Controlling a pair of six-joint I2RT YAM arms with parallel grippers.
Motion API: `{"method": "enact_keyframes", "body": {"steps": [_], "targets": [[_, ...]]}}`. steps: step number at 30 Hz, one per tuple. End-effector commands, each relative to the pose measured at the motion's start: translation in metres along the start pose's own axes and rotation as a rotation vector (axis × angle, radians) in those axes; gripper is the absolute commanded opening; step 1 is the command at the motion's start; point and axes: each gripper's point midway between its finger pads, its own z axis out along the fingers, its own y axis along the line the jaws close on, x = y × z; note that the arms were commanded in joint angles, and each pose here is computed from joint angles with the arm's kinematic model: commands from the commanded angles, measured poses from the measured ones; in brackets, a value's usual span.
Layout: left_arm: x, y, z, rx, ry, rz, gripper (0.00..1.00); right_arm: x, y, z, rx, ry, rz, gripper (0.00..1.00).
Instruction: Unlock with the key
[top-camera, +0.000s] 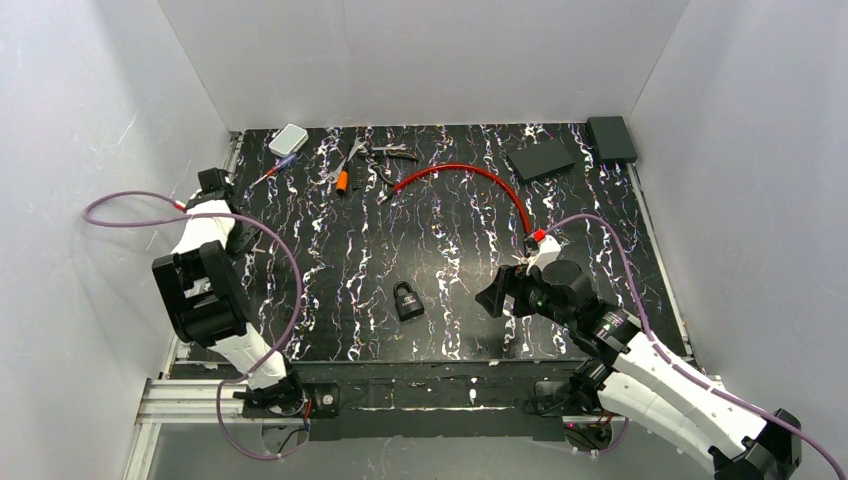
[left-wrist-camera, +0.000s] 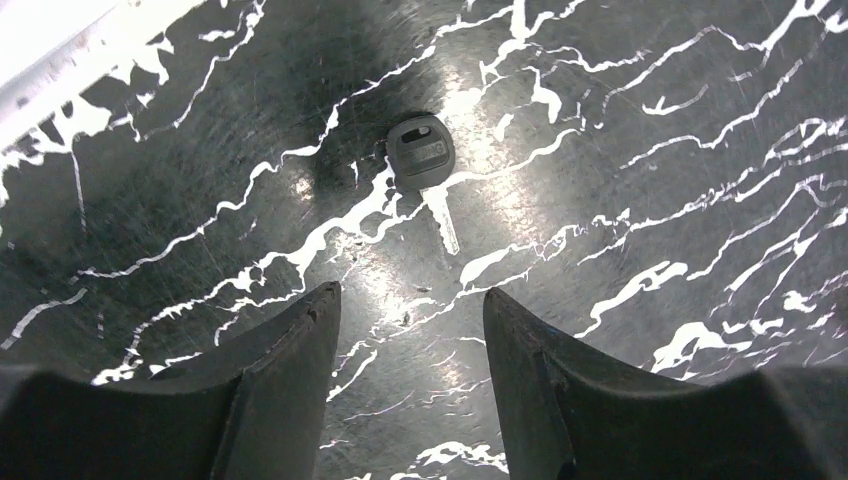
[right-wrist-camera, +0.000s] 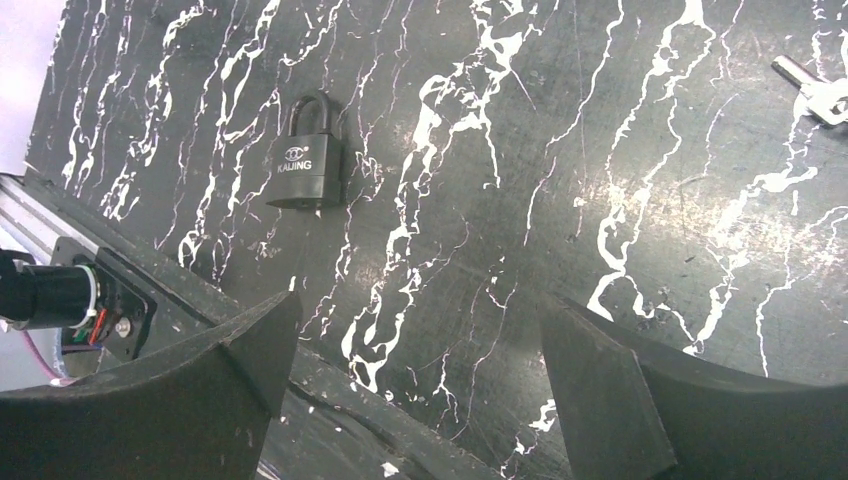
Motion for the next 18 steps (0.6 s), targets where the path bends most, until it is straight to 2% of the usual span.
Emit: {"method": "enact_keyframes", "body": {"steps": [1,7,18], "targets": [[0.008,-0.001,0.002,-0.024,0.052,-0.194,0.52,-0.005,-0.003,0.004,0.009,-0.038,-0.033,0.96],[0.004,0.006,0.02,-0.084,0.004,-0.27,0.56,0.003,-0.003,0.011,0.0,0.003,-0.042,0.96],[-0.009,0.006,0.048,-0.132,0.005,-0.335,0.53,0.012,-0.009,0.018,0.013,0.018,-0.042,0.96]]}}
